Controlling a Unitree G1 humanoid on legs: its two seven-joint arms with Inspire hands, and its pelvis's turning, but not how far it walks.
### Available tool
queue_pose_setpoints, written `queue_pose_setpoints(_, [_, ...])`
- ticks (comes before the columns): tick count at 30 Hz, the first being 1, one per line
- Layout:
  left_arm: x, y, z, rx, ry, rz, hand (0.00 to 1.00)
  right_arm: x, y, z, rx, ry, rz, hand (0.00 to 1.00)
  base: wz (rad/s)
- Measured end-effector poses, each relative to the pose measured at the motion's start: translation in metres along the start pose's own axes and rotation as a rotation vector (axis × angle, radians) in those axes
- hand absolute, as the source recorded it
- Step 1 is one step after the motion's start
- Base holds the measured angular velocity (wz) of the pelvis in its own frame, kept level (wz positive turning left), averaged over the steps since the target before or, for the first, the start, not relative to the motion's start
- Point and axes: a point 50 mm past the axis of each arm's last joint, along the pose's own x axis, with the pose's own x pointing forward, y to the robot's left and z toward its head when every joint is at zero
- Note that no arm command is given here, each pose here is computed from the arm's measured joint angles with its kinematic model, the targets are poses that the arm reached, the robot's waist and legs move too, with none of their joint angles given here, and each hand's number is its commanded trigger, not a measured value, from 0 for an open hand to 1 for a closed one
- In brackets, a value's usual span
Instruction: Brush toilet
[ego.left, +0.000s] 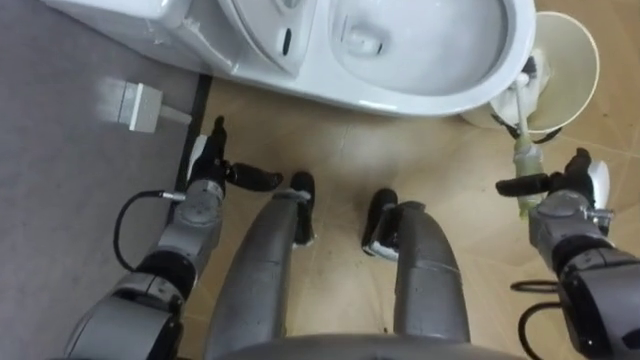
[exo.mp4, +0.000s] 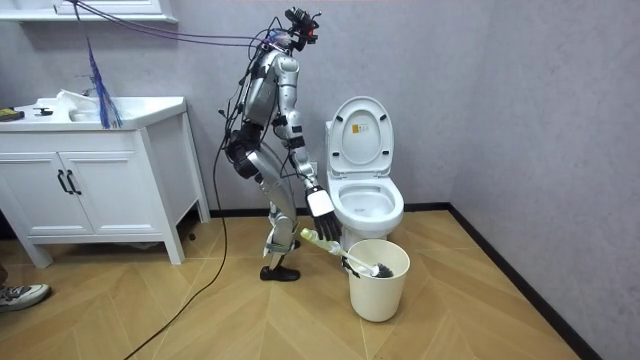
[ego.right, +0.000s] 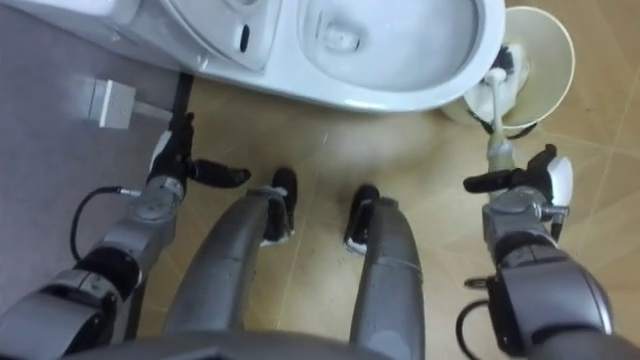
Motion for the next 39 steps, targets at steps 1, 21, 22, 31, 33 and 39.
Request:
queue_pose_setpoints(1, [0.001,0.000,0.003,0.000,-0.011,-0.002,0.00,0.002,-0.004,0.003,0.005,-0.005,-0.009,0.00,0.10])
queue_pose_setpoints(21, [0.004,-0.006,0.034,0.028,-0.121,-0.026,0.00,0.006,-0.008,0.011,0.013,-0.006,0.027,0.00,0.04])
queue_pose_setpoints(22, [0.004,-0.006,0.034,0.030,-0.122,-0.026,0.00,0.006,-0.008,0.011,0.009,-0.007,0.031,0.00,0.00])
queue_pose_setpoints(31, [0.004,-0.010,0.035,0.049,-0.121,-0.040,0.00,0.005,-0.005,0.007,0.017,0.013,0.063,0.00,0.00])
queue_pose_setpoints(33, [0.003,-0.013,0.037,0.047,-0.123,-0.048,0.00,0.004,-0.005,0.004,0.040,0.028,0.071,0.00,0.00])
queue_pose_setpoints(39, [0.004,-0.013,0.037,0.051,-0.125,-0.024,0.00,0.004,-0.003,0.003,0.099,0.050,0.091,0.78,0.00])
